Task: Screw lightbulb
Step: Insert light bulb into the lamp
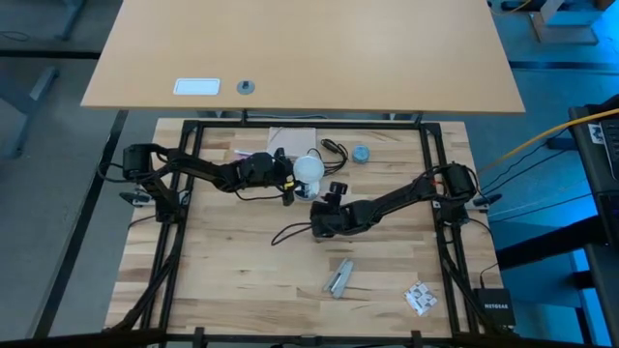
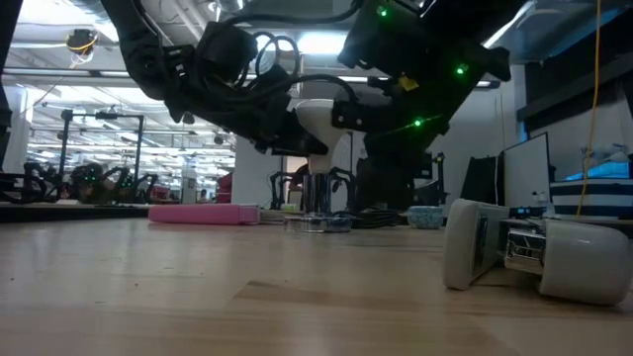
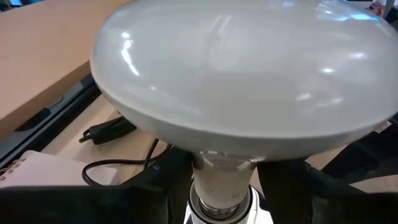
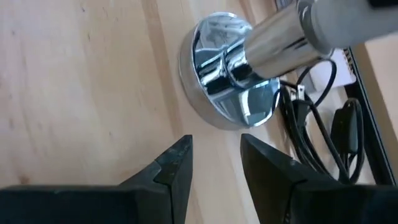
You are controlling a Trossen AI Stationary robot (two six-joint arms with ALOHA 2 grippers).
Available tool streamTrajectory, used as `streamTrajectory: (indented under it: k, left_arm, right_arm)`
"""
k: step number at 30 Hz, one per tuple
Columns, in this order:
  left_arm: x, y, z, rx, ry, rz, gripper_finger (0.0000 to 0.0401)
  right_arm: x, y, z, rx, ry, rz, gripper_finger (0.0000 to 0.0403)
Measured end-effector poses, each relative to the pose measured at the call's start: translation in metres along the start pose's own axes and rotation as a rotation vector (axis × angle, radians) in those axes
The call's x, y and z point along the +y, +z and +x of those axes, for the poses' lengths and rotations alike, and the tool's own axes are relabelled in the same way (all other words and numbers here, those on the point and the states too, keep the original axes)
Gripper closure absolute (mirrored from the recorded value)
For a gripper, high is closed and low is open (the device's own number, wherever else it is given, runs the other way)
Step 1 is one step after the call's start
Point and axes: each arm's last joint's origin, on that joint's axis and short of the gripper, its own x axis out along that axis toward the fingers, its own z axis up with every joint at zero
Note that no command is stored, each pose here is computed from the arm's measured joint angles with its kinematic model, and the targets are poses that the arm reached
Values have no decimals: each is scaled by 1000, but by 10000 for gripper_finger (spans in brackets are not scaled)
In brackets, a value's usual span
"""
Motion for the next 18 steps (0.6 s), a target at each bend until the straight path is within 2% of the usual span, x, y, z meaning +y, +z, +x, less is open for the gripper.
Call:
streamTrajectory:
  k: [9, 18]
  left_arm:
    - [0, -3, 0, 34, -4, 12, 248]
    - [0, -4, 0, 46, -4, 0, 248]
  right_arm:
    - [0, 9, 2, -75, 10, -171, 265]
    - [-1, 15, 13, -132, 40, -242, 265]
